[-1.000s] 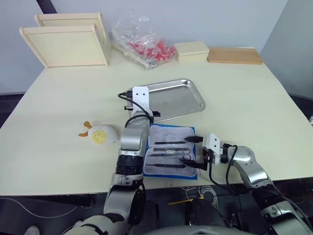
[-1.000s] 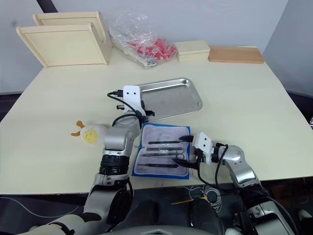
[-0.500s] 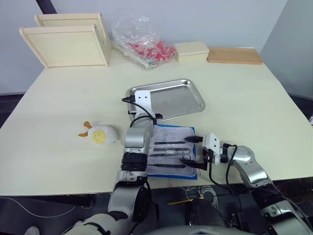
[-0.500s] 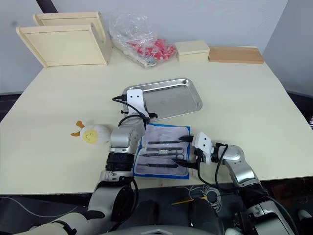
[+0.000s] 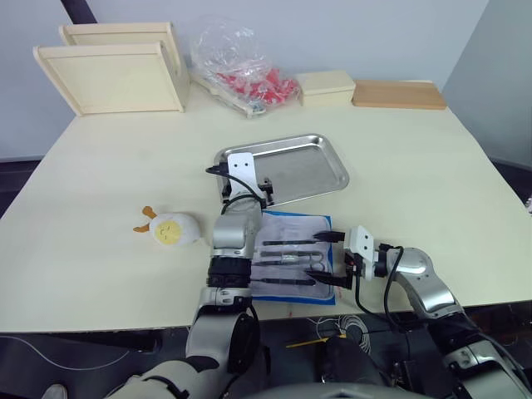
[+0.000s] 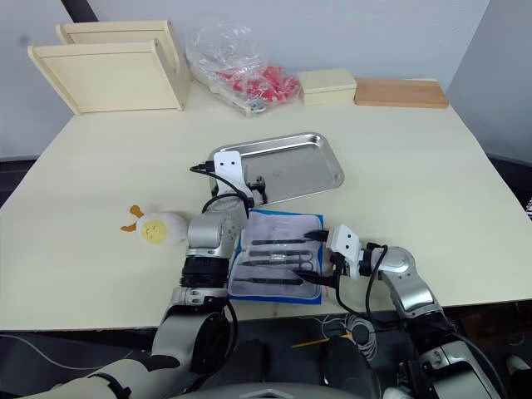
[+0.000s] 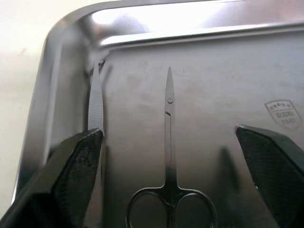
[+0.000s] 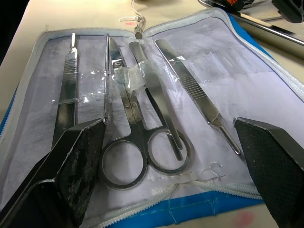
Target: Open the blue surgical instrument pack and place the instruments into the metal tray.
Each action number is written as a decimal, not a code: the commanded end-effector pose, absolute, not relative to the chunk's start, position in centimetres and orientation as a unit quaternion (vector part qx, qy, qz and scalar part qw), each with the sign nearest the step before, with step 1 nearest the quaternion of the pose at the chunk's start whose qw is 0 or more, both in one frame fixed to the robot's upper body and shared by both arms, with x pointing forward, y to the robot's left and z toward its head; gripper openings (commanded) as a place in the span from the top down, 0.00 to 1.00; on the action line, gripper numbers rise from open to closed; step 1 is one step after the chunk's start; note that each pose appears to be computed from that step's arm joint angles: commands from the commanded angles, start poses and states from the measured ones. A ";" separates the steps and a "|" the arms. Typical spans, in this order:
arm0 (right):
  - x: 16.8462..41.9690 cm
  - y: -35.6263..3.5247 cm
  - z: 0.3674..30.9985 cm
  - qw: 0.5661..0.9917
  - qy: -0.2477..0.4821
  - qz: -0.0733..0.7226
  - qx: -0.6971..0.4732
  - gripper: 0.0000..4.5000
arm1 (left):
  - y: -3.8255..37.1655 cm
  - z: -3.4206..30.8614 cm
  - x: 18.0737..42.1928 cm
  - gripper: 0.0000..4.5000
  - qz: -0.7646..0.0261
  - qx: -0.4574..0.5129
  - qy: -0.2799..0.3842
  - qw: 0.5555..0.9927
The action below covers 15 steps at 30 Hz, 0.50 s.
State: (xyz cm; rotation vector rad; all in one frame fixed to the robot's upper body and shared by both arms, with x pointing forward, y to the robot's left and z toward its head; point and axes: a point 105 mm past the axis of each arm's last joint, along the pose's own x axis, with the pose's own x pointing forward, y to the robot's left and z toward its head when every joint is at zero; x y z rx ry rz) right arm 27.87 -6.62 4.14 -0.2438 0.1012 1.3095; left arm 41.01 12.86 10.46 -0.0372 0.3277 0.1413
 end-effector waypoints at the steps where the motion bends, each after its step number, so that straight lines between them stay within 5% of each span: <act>1: 25.0 -7.3 -2.0 0.765 0.175 0.612 -0.096 0.00 | 11.7 12.5 41.3 0.01 0.038 -0.032 0.123 0.991; 15: 25.2 -7.3 -1.9 0.768 0.174 0.609 -0.096 0.00 | 10.2 15.8 41.3 0.01 -0.051 -0.049 0.054 0.996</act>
